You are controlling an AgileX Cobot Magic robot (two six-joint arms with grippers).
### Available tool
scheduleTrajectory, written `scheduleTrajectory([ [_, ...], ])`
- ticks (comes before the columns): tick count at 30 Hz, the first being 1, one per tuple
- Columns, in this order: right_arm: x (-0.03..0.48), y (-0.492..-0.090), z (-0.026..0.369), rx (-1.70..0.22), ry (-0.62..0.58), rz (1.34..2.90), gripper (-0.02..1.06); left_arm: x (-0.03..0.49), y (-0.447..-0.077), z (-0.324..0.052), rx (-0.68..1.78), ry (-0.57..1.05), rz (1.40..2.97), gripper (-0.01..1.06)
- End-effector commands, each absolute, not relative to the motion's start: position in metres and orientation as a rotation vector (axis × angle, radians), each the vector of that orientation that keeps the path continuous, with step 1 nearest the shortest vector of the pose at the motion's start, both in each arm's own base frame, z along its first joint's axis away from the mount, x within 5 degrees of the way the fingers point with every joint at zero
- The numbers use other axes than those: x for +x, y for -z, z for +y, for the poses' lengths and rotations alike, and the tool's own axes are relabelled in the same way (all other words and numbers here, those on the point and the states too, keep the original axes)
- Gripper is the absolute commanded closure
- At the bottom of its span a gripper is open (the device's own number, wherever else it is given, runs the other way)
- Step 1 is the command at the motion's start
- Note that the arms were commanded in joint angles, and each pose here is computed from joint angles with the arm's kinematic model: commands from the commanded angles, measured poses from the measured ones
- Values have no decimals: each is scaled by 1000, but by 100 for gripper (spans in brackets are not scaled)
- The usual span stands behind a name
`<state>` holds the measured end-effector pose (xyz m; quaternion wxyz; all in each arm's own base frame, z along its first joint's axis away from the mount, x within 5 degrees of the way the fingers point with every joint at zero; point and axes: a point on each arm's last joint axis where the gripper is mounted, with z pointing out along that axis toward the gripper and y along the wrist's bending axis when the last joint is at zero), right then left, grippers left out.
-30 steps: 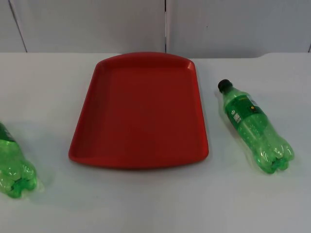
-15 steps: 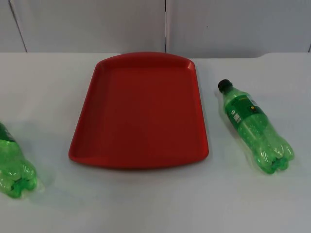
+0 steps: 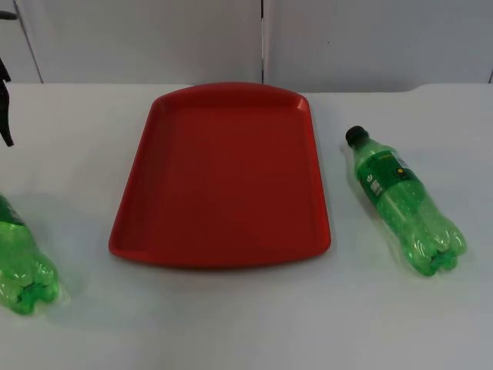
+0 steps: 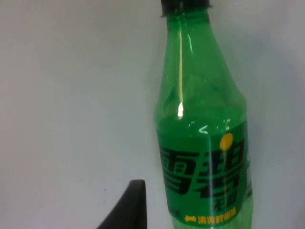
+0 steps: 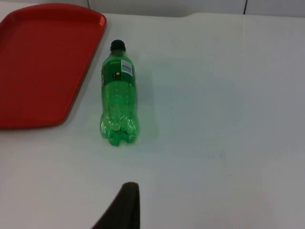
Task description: Place the bottle upright on the tray.
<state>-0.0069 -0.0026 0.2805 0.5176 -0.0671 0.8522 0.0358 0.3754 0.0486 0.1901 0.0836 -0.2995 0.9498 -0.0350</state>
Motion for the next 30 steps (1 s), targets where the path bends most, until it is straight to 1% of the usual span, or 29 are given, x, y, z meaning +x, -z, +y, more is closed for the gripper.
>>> scheduleTrajectory([
  [1,-7,-280,-2,-157,-90,2040,-1,379,-193,50,-915,96,2786,0],
  [3,-7,-280,-2,-157,-90,2040,-1,379,-191,53,-934,37,2774,0],
  [5,-7,-280,-2,-157,-90,2040,-1,379,-190,54,-936,24,2776,0],
  [9,-7,-280,-2,-157,-90,2040,-1,380,-175,51,-963,47,2821,0],
  [13,-7,-280,-2,-157,-90,2040,-1,383,-162,45,-935,30,2862,0],
  [18,-7,-280,-2,-157,-90,2040,-1,387,-146,45,-953,45,2873,0],
  [23,-7,-280,-2,-157,-90,2040,-1,386,-130,46,-943,7,2913,0],
  [26,-7,-280,-2,-157,-90,2040,-1,384,-120,45,-956,29,2894,0],
  [30,-7,-280,-2,-157,-90,2040,-1,385,-116,44,-959,48,2869,0],
])
